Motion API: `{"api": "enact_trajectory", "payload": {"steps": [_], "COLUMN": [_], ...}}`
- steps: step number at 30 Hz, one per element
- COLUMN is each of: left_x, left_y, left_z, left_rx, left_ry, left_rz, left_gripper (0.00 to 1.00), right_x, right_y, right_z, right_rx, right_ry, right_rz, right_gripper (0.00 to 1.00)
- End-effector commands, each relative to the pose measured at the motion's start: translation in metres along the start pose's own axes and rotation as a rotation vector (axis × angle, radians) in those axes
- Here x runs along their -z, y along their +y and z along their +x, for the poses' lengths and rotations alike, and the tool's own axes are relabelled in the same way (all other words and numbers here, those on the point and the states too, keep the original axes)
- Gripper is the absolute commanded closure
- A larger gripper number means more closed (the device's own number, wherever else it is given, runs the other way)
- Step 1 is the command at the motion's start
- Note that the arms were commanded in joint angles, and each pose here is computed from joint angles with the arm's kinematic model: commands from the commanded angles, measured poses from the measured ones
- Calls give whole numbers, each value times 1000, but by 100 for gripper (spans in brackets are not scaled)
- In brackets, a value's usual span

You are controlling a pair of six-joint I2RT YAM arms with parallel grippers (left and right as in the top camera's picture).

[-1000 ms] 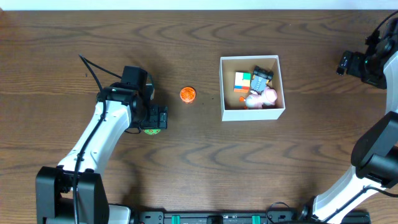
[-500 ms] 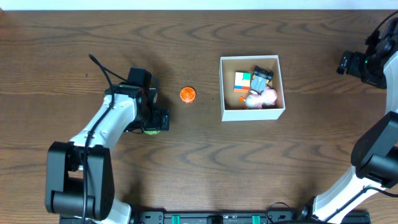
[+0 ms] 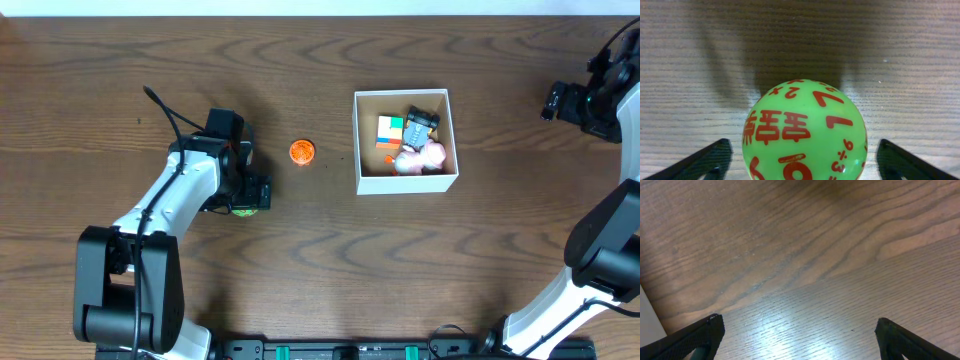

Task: Pack container
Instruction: 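Lower left gripper and close it around the green ball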

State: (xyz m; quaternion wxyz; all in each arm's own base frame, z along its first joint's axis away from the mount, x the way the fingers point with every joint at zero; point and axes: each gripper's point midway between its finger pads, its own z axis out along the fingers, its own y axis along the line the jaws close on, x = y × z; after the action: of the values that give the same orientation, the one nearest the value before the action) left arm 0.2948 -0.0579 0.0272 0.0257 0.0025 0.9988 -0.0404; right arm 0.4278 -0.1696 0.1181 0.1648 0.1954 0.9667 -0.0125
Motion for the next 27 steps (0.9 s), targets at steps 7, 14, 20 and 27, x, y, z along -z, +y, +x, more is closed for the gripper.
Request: {"api": "enact_trajectory", "payload": {"steps": [7, 14, 20, 27], "left_x": [-4, -4, -4, 0], "left_y": [6, 6, 6, 5], "left_z": [3, 3, 3, -2], "left_rx": [4, 4, 4, 4], "left_ry": [13, 13, 13, -1], "left_rz": [-37, -37, -37, -35], "left_gripper": [13, 35, 39, 41], "right_x": [-3, -3, -3, -3], "right_y": [-3, -3, -3, -3], "right_z": [2, 2, 2, 2], "right_rx": [4, 4, 4, 4], "right_ry": [9, 9, 9, 9], "right_rz": [-2, -2, -2, -2], "right_gripper": [1, 1, 1, 1]}}
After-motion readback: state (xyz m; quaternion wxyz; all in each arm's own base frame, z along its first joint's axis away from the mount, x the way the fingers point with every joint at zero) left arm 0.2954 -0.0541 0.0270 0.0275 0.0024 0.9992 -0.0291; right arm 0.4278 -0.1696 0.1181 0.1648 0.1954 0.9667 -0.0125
